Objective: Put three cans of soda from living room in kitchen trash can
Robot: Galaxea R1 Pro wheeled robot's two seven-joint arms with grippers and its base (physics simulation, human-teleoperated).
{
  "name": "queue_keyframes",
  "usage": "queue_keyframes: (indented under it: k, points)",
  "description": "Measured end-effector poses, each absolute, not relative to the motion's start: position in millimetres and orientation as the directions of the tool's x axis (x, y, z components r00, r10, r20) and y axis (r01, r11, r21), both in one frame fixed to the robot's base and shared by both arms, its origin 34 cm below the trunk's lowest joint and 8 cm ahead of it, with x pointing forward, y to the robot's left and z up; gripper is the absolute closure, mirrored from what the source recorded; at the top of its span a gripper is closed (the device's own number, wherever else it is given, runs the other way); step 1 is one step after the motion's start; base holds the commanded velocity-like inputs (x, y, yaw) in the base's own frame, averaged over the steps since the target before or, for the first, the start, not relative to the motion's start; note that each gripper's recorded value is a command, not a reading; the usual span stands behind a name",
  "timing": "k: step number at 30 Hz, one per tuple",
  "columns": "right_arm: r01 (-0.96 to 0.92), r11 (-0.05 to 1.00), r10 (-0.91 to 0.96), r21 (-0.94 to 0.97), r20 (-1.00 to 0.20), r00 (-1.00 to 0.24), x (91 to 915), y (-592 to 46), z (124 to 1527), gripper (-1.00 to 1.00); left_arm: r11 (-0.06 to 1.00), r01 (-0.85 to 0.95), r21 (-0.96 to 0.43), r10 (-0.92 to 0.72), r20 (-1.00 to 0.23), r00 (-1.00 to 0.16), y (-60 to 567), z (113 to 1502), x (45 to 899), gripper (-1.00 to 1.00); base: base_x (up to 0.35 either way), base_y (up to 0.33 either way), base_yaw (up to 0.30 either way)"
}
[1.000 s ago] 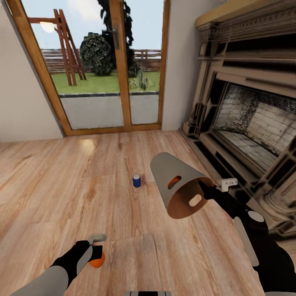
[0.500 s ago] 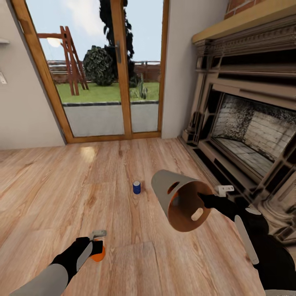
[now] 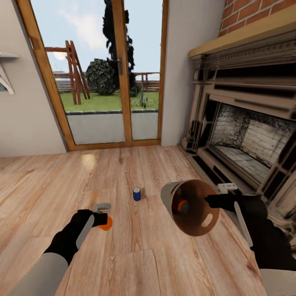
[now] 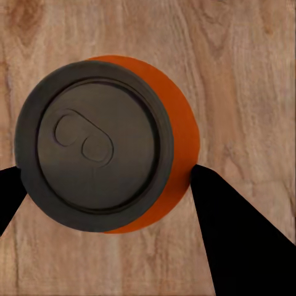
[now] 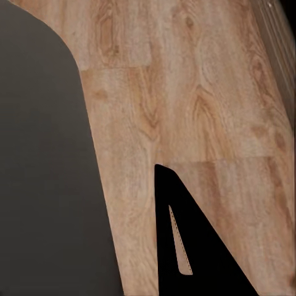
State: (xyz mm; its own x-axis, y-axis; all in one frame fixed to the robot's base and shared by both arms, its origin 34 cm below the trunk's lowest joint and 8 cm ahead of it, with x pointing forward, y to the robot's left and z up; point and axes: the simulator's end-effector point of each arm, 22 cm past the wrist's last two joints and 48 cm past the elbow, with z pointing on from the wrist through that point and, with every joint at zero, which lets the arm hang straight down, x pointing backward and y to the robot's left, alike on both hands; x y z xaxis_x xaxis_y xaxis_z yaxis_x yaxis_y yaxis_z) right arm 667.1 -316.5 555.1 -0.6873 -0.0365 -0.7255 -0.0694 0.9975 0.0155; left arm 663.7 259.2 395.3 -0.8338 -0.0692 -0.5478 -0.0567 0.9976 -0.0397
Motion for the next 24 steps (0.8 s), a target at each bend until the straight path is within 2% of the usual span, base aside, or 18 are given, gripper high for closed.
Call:
queue_keyframes:
  k: [10, 11, 14, 18, 21, 24]
  points:
    - [-0.073, 0.997, -0.04, 0.015, -0.721, -0.691, 665, -315, 563, 1.0, 0.998, 0.025, -0.066, -0.019, -0.588, -0.808, 237, 487, 654, 1.0, 0.0, 0.0, 0.0]
    - [-0.087, 0.996, -0.074, -0.016, -0.692, -0.718, 668, -311, 553, 1.0, 0.995, 0.048, -0.085, -0.015, -0.62, -0.784, 229, 506, 652, 1.0, 0.0, 0.0, 0.0]
    - [-0.092, 0.994, -0.105, -0.051, -0.454, -0.885, 648, -321, 460, 1.0, 0.993, 0.07, -0.093, -0.009, -0.663, -0.749, 223, 530, 651, 1.0, 0.0, 0.0, 0.0]
    - [-0.082, 0.994, -0.096, -0.069, -0.239, -0.966, 609, -337, 403, 1.0, 0.992, 0.08, -0.095, -0.006, -0.675, -0.738, 219, 544, 649, 1.0, 0.0, 0.0, 0.0]
    - [-0.074, 0.997, -0.08, -0.035, -0.206, -0.975, 608, -328, 403, 1.0, 0.991, 0.088, -0.099, -0.004, -0.686, -0.727, 216, 555, 646, 1.0, 0.0, 0.0, 0.0]
    - [-0.096, 0.993, -0.113, -0.072, -0.298, -0.948, 640, -325, 442, 1.0, 0.99, 0.096, -0.101, -0.001, -0.696, -0.718, 214, 566, 646, 1.0, 0.0, 0.0, 0.0]
